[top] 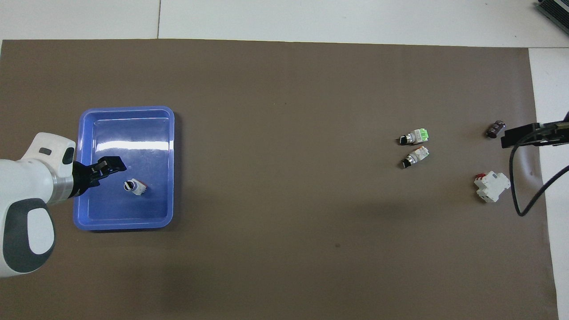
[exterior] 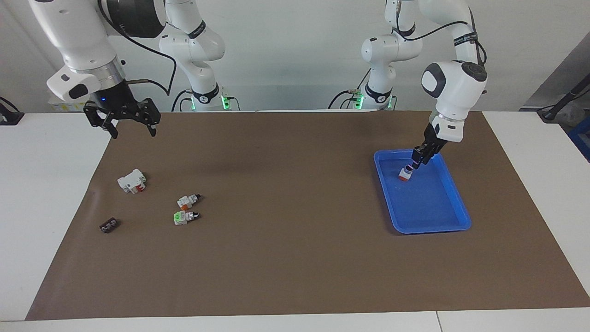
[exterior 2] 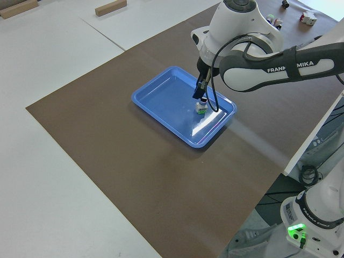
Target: Turn and place switch with both arms
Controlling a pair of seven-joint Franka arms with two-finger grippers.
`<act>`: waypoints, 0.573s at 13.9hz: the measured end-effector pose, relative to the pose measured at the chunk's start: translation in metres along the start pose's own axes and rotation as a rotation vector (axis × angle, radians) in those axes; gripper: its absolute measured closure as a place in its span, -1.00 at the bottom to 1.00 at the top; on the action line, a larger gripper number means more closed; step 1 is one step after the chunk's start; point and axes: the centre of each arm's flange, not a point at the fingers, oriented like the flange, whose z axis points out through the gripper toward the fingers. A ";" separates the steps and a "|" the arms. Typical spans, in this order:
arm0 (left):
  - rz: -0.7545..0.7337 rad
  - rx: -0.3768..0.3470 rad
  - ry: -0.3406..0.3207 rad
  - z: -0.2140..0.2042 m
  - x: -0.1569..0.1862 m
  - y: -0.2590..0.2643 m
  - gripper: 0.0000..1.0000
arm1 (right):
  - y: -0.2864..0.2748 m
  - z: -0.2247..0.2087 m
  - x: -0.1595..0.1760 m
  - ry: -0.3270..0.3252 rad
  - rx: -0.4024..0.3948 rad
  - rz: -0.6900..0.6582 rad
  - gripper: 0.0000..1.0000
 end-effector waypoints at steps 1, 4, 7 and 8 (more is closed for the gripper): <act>0.037 -0.003 -0.005 -0.009 0.001 0.009 -0.98 | 0.000 0.000 0.000 -0.002 0.000 0.000 -1.00; 0.210 -0.030 0.023 -0.036 0.005 0.044 -1.00 | -0.013 -0.003 -0.004 -0.032 0.021 0.034 -1.00; 0.334 -0.053 0.046 -0.072 0.017 0.068 -1.00 | -0.038 -0.016 -0.007 -0.050 0.035 0.118 -1.00; 0.363 -0.060 0.041 -0.089 0.026 0.074 -1.00 | -0.045 -0.018 -0.007 -0.048 0.035 0.121 -1.00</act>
